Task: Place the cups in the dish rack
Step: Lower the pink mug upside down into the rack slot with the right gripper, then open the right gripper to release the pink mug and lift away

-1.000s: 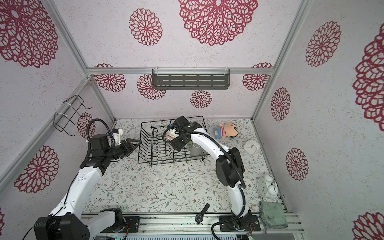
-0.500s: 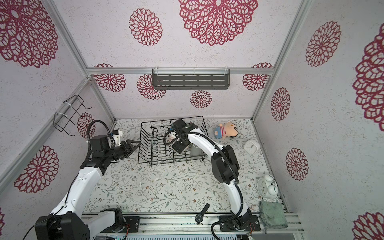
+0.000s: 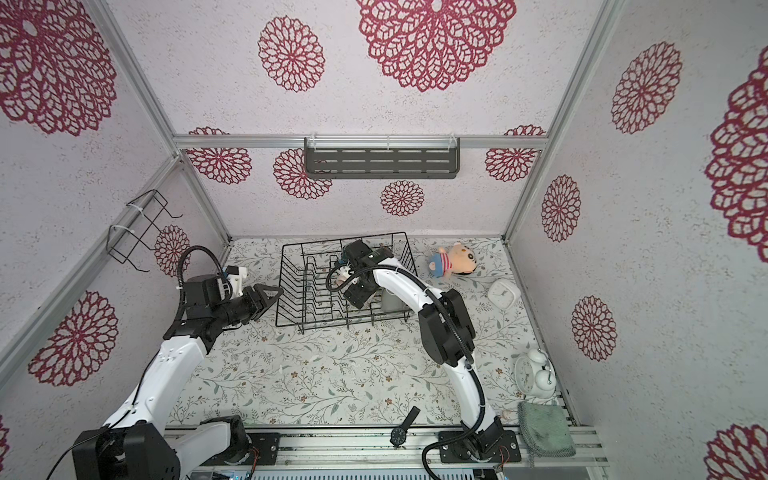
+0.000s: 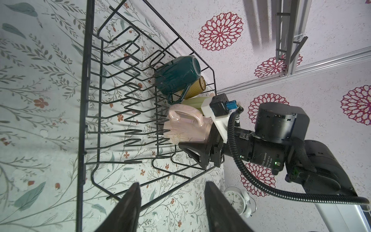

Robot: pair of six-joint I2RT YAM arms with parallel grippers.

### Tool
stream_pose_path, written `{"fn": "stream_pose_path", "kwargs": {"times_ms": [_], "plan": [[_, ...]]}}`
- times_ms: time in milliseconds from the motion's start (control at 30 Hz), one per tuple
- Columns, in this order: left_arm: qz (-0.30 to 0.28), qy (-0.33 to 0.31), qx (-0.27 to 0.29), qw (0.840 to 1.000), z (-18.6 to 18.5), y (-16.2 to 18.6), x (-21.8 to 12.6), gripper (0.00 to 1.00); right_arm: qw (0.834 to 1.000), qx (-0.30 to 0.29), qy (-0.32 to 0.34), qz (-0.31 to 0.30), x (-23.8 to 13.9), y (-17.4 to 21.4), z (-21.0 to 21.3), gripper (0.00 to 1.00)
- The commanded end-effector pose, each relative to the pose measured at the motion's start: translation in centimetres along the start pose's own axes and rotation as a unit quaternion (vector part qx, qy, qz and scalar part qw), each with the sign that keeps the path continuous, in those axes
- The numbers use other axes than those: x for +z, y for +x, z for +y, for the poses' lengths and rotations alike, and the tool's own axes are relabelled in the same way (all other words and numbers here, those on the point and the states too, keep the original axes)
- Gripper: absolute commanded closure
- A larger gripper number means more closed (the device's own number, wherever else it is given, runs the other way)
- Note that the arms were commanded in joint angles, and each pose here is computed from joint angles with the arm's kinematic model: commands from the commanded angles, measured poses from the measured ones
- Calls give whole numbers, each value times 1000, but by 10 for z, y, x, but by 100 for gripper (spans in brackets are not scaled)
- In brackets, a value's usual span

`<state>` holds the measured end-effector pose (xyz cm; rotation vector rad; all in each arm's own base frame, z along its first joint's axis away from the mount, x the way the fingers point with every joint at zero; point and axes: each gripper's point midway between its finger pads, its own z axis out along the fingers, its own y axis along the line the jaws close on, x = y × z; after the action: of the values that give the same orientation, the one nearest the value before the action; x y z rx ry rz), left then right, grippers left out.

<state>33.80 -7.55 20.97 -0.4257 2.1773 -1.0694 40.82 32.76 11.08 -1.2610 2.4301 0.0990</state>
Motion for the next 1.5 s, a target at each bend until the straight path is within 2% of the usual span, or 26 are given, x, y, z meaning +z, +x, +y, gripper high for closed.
{"fn": "stream_pose_path", "kwargs": {"times_ms": [0,400,467,667,800,1000,1167,1367,1467], "plan": [[-9,11,7,1000,-5,-3,-4,45,998,-6,6,-68,-27,-35,-7,14],[-8,23,8,1000,-5,1,-4,49,997,12,15,-70,-33,-35,-11,9],[-1,28,9,1000,-7,2,-4,52,997,16,19,-77,-34,-37,-13,1],[2,33,11,999,-8,3,-3,54,996,20,-3,-91,-37,-40,-8,2],[0,28,10,1000,-5,4,-3,54,995,27,-12,-92,-40,-39,-6,4],[-3,22,16,1000,-4,3,-5,54,993,40,-27,-108,-49,-38,-4,14],[0,26,14,1000,-5,0,-3,54,990,36,-3,-136,-58,-47,-12,20],[5,30,8,1000,-7,-1,-2,54,988,45,44,-139,-55,-53,-29,25],[4,31,8,999,-8,-1,-3,54,987,52,47,-143,-51,-57,-32,26]]}}
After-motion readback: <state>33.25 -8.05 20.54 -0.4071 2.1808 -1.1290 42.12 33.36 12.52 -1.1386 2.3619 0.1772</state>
